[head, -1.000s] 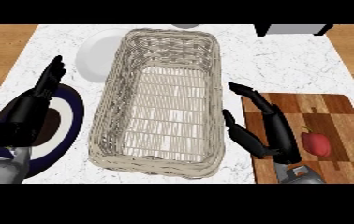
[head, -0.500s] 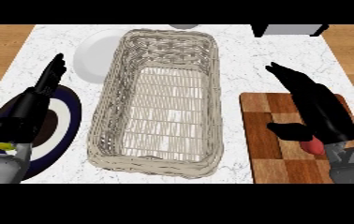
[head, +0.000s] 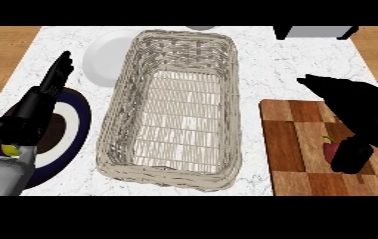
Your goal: Pick the bell pepper from the cutting board and place it in the basket
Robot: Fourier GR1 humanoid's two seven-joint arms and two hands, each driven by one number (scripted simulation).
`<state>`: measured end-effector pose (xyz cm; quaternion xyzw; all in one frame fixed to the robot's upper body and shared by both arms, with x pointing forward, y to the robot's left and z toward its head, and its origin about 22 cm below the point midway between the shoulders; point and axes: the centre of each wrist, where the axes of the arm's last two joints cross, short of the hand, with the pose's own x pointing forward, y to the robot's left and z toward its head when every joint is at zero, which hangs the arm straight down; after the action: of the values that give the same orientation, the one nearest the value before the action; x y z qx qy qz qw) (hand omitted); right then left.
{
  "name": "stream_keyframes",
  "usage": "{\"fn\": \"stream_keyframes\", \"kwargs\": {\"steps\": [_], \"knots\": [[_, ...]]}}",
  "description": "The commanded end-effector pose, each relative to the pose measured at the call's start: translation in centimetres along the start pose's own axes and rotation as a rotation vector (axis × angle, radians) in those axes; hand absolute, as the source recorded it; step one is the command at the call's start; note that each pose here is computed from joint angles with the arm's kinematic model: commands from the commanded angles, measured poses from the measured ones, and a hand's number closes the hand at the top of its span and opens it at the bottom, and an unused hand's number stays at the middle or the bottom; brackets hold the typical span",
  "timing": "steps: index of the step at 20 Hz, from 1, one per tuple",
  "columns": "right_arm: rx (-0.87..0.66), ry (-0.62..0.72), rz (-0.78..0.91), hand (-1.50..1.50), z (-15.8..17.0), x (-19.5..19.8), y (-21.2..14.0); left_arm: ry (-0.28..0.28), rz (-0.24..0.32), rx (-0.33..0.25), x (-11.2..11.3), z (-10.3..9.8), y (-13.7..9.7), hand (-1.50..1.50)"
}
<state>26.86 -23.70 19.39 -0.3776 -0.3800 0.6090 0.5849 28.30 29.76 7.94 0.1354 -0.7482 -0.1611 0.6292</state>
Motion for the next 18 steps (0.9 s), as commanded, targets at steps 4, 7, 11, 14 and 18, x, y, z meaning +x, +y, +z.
{"fn": "stream_keyframes", "kwargs": {"steps": [4,7,11,14,18], "knots": [[0.141,0.113,0.057,-1.50,0.1,-0.1,-2.6,-0.006,-0.001,-0.009,0.3,-0.5,-0.2,0.00],[0.187,0.113,0.039,-1.50,-0.3,-2.0,-1.3,-0.024,-0.009,0.005,-0.3,-0.2,0.0,0.00],[0.201,0.110,0.051,-1.50,-1.2,-2.8,0.2,-0.007,0.012,-0.008,-0.7,-0.6,-1.3,0.00],[0.220,0.130,0.087,-1.50,-0.7,-2.5,-0.3,-0.010,0.013,-0.002,-2.1,0.0,-0.3,0.00],[0.292,0.179,0.114,-1.50,-4.0,-3.3,2.1,-0.017,0.015,-0.014,-0.2,-0.3,-1.2,0.00]]}}
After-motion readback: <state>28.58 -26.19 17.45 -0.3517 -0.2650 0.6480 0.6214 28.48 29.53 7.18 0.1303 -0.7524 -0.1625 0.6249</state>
